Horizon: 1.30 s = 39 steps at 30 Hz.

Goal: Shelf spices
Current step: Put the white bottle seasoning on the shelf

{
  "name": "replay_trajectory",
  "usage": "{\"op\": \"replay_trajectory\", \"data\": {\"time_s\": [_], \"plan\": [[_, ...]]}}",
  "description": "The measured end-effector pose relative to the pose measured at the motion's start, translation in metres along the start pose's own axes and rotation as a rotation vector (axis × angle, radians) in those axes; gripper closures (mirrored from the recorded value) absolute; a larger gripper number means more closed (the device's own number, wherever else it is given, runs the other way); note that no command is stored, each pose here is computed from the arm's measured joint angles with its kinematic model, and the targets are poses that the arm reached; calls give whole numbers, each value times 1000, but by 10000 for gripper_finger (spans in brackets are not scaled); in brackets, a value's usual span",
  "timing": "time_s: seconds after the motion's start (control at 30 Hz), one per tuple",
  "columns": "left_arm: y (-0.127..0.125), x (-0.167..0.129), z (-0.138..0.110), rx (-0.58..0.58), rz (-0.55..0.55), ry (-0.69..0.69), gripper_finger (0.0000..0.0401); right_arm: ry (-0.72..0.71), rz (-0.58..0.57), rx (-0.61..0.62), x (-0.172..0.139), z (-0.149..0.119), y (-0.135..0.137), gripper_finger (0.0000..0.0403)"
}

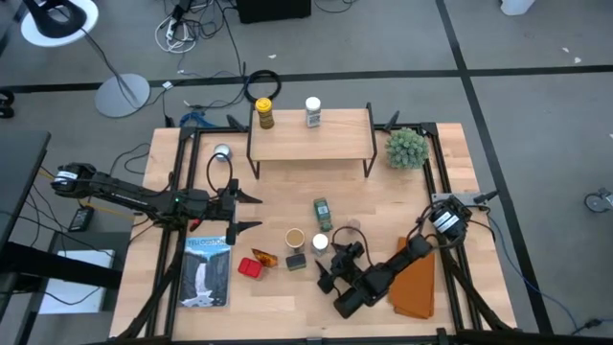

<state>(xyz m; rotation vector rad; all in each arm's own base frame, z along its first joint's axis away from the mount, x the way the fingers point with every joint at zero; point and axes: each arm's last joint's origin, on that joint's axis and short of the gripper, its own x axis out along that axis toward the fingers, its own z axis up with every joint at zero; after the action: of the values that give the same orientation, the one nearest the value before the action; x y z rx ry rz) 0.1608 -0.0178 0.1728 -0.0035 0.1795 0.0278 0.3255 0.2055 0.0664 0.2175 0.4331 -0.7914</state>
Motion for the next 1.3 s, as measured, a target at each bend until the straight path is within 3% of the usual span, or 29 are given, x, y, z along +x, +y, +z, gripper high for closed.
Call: {"op": "replay_trajectory", "data": {"time_s": [0.27,0.4,0.8,1.07,1.2,1.3], "plan": [[0,0,0,0,0,0,89,-6,-13,7,13,7,0,33],[0,0,0,0,0,0,89,-11,-3,-12,16,9,2,52],[0,0,0,0,0,0,89,-6,12,-30,18,11,5,207],[0,0,0,0,0,0,89,-5,28,-27,17,15,7,204],[0,0,0,0,0,0,89,-8,45,1,10,27,7,189],[0,0,0,0,0,0,89,-25,57,17,4,40,8,201]]}}
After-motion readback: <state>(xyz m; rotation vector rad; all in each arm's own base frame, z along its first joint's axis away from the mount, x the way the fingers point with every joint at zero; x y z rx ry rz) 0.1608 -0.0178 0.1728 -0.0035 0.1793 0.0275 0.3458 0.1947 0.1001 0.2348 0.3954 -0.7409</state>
